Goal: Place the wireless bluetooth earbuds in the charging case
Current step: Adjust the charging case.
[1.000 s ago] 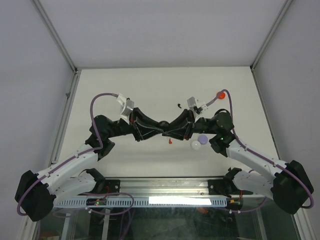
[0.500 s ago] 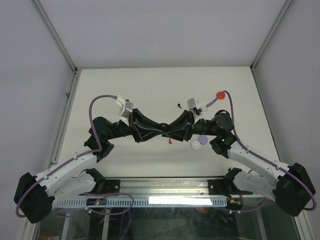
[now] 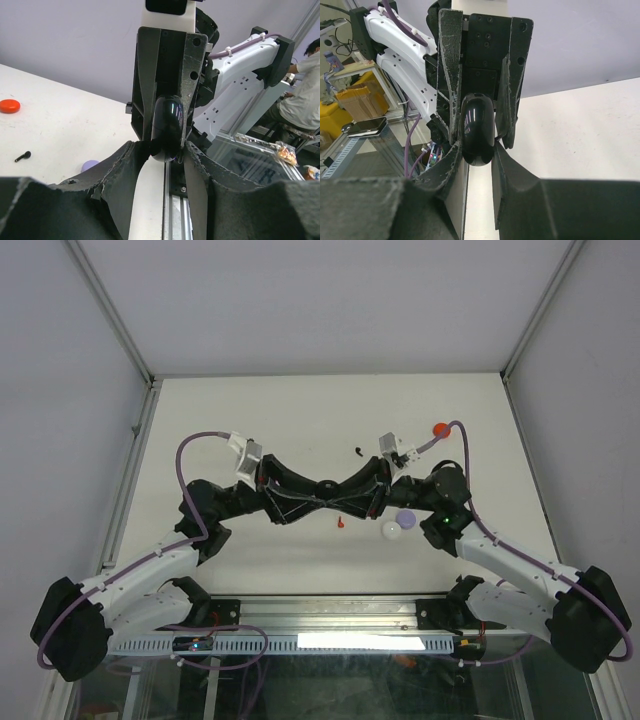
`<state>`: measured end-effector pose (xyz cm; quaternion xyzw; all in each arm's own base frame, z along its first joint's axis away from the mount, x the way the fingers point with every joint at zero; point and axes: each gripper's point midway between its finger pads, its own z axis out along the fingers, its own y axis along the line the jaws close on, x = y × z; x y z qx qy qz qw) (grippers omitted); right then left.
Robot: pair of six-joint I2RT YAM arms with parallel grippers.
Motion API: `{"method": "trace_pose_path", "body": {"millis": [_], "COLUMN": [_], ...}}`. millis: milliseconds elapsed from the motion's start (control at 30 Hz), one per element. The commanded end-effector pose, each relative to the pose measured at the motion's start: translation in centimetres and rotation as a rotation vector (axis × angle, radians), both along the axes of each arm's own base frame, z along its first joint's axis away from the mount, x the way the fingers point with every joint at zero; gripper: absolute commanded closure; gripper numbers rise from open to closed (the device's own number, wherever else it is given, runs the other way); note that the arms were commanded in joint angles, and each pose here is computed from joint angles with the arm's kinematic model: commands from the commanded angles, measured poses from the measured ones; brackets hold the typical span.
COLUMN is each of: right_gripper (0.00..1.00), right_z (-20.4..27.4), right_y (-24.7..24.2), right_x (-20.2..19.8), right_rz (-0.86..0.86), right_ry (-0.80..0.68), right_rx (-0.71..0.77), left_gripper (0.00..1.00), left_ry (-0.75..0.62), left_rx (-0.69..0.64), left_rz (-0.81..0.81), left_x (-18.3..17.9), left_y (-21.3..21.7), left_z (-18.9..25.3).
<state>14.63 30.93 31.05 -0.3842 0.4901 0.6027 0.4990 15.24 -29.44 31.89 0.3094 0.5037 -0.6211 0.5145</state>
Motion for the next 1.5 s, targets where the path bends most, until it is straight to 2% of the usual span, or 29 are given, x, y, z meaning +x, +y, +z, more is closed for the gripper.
{"method": "trace_pose_path", "body": {"millis": [0, 333, 533, 700, 900, 1033, 1233, 1333, 1400, 1467], "right_gripper": [1.0, 1.0, 1.0, 1.0, 1.0, 1.0, 1.0, 1.0, 1.0, 1.0], "right_z": [2.8, 2.3, 2.2, 1.9, 2.2, 2.0, 1.1, 0.9, 1.0, 1.1], "right_y": [0.0, 0.7, 0.8, 1.1, 1.2, 1.6, 1.9, 1.9, 1.9, 1.9], "right_x": [0.1, -0.2, -0.4, -0.4, -0.5, -0.3, -0.2, -0.3, -0.3, -0.2], "right_rz": [-0.02, 0.016, 0.025, 0.034, 0.04, 0.044, 0.062, 0.067, 0.067, 0.067], "right_ry": [-0.068, -0.059, -0.063, -0.047, -0.043, -0.03, -0.017, -0.019, -0.019, -0.018], "right_rx": [0.088, 0.069, 0.057, 0.036, 0.036, 0.023, -0.012, -0.02, -0.02, -0.021], "left_gripper": [0.58, 0.61, 0.66, 0.6, 0.6, 0.68, 0.89, 0.96, 0.92, 0.78], "left_ry": [-0.036, -0.049, -0.062, -0.069, -0.072, -0.079, -0.113, -0.135, -0.143, -0.137], "left_rx": [-0.047, -0.056, -0.047, -0.038, -0.028, -0.033, -0.028, -0.012, -0.003, 0.001], "left_rz": [-0.021, -0.016, -0.004, 0.002, -0.013, -0.012, -0.007, -0.001, -0.016, -0.031], "left_x": [-0.6, -0.6, -0.6, -0.5, -0.6, -0.6, -0.8, -0.8, -1.0, -1.1], "left_y": [0.1, 0.2, 0.4, 0.4, 0.2, 0.2, 0.3, 0.3, 0.3, 0.2], "left_z": [1.3, 1.6, 1.7, 1.6, 1.3, 1.4, 1.6, 1.4, 1.2, 1.1]}}
